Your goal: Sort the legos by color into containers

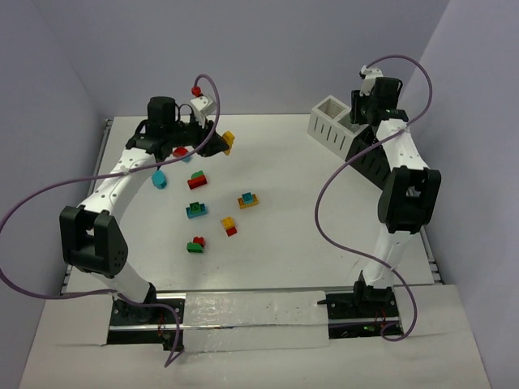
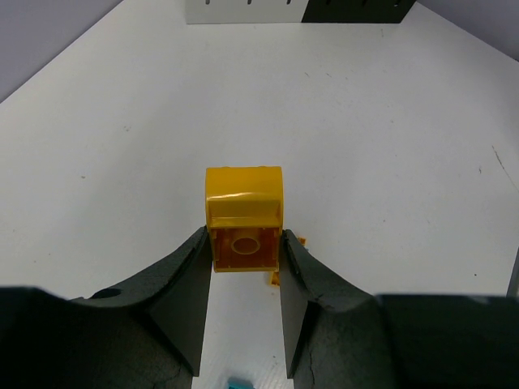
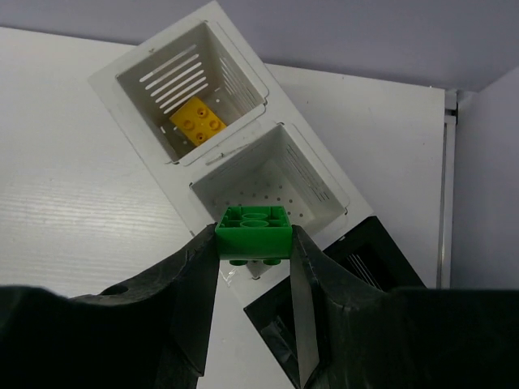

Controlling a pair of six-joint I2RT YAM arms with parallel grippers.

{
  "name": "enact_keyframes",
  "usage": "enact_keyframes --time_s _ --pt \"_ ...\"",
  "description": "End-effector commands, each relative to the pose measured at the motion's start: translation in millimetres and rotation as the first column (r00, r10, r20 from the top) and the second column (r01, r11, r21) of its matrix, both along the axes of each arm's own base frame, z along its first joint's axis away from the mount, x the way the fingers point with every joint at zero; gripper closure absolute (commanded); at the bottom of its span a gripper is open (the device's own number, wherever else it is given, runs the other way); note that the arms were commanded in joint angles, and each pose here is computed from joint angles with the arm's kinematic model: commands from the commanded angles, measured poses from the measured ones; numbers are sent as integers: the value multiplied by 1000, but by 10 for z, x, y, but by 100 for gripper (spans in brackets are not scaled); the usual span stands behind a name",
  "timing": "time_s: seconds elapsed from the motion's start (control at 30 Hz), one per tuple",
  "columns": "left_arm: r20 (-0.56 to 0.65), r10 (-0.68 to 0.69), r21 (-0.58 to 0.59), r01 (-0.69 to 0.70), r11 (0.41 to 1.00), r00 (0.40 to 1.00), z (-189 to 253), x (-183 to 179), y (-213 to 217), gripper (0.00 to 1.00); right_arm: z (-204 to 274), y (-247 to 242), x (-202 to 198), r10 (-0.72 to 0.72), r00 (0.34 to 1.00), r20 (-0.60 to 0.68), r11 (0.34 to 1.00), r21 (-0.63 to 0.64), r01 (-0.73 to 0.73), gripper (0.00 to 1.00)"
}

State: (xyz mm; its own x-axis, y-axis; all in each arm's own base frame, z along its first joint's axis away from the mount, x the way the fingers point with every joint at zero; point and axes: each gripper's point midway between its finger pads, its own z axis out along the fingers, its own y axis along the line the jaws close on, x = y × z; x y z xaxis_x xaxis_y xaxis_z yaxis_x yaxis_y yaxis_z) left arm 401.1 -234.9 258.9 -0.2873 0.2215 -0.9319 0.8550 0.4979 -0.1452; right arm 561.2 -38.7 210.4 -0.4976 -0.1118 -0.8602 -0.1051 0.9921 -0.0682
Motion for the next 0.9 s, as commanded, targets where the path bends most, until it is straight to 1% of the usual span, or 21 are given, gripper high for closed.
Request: enact_keyframes --time_s 0.0,0.03,0.07,0.1,0.13,0.2,0.23,0.27,0.3,0.33,0.4,0.43,0.57,0.73,0.8,0.83,0.87 --pt "45 31 -19 -30 999 998 182 138 -32 100 328 -41 202 -28 994 109 1000 -7 29 100" --pt "43 32 -18 -32 999 999 175 144 -31 100 283 -43 222 -29 994 103 1000 -8 30 100" --pt "39 32 -16 -31 999 999 165 145 -33 100 262 -46 239 -32 994 100 999 -8 33 98" --pt "36 30 -15 -29 999 999 158 147 -39 100 239 -52 258 -35 995 97 999 -8 36 94" --pt "34 31 -14 -30 999 999 145 153 -40 100 228 -59 276 -38 995 97 999 -9 39 94" --pt "26 27 -7 -27 1000 999 130 170 -45 100 173 -84 309 -50 995 88 999 -12 52 82" --pt "23 25 -5 -25 1000 999 123 169 -46 100 152 -89 314 -51 995 84 999 -13 53 74" --pt "22 26 -4 -26 1000 999 117 174 -45 100 141 -98 314 -53 995 82 998 -14 55 72" --pt "25 27 -3 -27 1000 999 130 177 -43 100 114 -110 306 -60 995 76 998 -16 61 62" --pt "31 28 -2 -27 1000 999 137 183 -42 100 106 -114 307 -62 995 75 998 -17 63 54" --pt "32 25 -1 -25 1000 999 134 181 -43 100 112 -95 284 -63 996 70 998 -8 63 42" --pt "31 26 -1 -26 1000 999 131 182 -43 100 133 -86 273 -62 996 71 998 -3 62 37" --pt "42 12 -12 -11 1000 999 145 148 -62 100 444 79 150 -27 994 110 998 68 20 12" --pt "86 -37 -44 41 998 996 200 27 -108 100 908 524 -96 91 977 191 975 183 -126 6" --pt "119 -35 -38 40 998 992 227 -9 -140 100 1141 882 -304 171 961 218 934 274 -228 6" --pt "130 -37 -31 42 999 991 213 -18 -152 100 1155 972 -356 190 959 212 922 296 -248 6" --pt "152 -39 -20 42 999 988 216 -41 -183 100 1204 1188 -488 238 950 204 890 346 -297 7"
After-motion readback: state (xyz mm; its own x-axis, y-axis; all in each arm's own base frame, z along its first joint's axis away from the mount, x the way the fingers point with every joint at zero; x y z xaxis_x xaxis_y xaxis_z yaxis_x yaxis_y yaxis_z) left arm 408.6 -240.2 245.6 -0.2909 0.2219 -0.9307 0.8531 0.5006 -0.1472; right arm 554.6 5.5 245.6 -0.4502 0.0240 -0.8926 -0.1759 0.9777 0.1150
